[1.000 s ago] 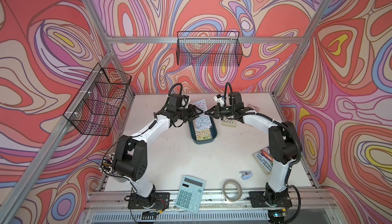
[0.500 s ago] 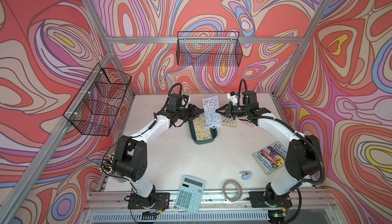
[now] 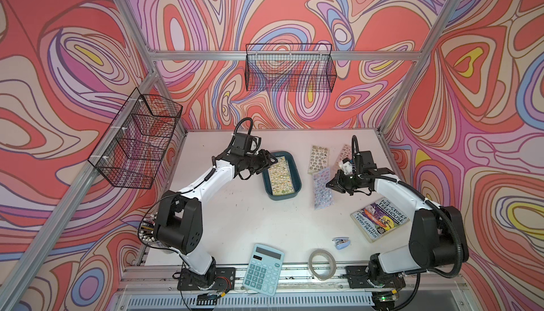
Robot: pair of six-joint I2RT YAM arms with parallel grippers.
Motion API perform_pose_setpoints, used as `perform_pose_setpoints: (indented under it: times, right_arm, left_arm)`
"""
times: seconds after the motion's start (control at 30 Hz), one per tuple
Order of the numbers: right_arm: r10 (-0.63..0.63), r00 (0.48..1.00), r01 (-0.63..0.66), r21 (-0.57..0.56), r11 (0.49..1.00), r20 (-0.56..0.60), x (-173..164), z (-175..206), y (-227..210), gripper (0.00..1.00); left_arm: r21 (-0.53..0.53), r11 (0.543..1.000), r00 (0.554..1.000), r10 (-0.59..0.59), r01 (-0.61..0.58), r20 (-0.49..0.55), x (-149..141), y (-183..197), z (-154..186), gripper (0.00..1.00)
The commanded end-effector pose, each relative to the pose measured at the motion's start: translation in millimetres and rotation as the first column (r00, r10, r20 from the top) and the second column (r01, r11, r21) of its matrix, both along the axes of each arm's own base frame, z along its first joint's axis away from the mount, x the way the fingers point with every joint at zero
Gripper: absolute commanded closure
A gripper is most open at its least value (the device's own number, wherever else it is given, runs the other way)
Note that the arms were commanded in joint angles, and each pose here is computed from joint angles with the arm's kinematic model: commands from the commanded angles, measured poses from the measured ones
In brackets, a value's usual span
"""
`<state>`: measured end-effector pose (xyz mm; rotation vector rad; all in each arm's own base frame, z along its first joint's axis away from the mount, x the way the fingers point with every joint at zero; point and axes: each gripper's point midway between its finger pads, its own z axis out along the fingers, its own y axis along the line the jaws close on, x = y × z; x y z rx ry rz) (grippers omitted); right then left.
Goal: Take the stickers out of the storage box
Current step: Place the sticker at the center of the board.
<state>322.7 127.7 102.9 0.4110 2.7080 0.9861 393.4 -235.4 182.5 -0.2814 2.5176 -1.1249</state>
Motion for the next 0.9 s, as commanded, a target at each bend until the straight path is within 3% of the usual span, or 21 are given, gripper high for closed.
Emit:
perform_pose_setpoints:
  times: [0.0, 0.2, 0.33, 0.5, 0.6, 0.7, 0.77, 0.83, 0.87]
  right_arm:
    - [-0.013, 0.999, 0.012, -0.019, 1.000, -0.035, -4.5, -22.5, -3.7, 1.00]
    - [-0.040, 0.995, 0.035, -0.062, 0.997, -0.091, -13.6, -53.2, -10.9, 0.99]
    - [-0.064, 0.991, 0.049, -0.123, 0.991, -0.118, -20.3, -67.3, -20.7, 0.74]
    - [-0.090, 0.991, 0.072, -0.176, 0.982, -0.097, -14.7, -63.4, -29.7, 0.65]
    - [-0.100, 0.992, 0.081, -0.216, 0.973, -0.079, -8.9, -56.5, -35.9, 0.62]
    - [-0.110, 0.993, 0.095, -0.312, 0.945, -0.034, 2.8, -40.7, -51.4, 0.49]
    - [-0.115, 0.993, 0.115, -0.367, 0.923, 0.020, 15.9, -21.2, -60.7, 0.47]
    - [-0.093, 0.990, 0.125, -0.374, 0.919, 0.104, 35.4, 9.5, -54.1, 0.33]
    - [-0.061, 0.986, 0.118, -0.398, 0.910, 0.152, 44.1, 25.5, -43.9, 0.32]
  left_arm:
    - [0.032, 0.999, 1.000, 0.007, -0.007, 0.000, -4.9, 8.0, -0.1, 0.47]
    - [0.070, 0.997, 1.000, 0.018, -0.017, -0.011, -1.9, 11.7, -7.8, 0.44]
    - [0.125, 0.991, 0.999, 0.044, -0.041, -0.017, -1.4, 20.4, -14.6, 0.43]
    - [0.132, 0.990, 0.999, 0.045, -0.041, -0.025, -1.5, 20.8, -17.9, 0.42]
    - [0.135, 0.990, 0.999, 0.046, -0.042, -0.027, -1.2, 21.2, -19.0, 0.41]
    - [0.152, 0.988, 0.999, 0.047, -0.042, -0.027, -1.8, 23.2, -19.9, 0.41]
    - [0.208, 0.976, 0.997, 0.065, -0.056, -0.034, -2.6, 31.9, -24.3, 0.39]
    - [0.290, 0.954, 0.995, 0.090, -0.071, -0.051, -4.8, 45.4, -33.7, 0.39]
    - [0.320, 0.945, 0.993, 0.097, -0.073, -0.061, -6.3, 49.9, -37.9, 0.39]
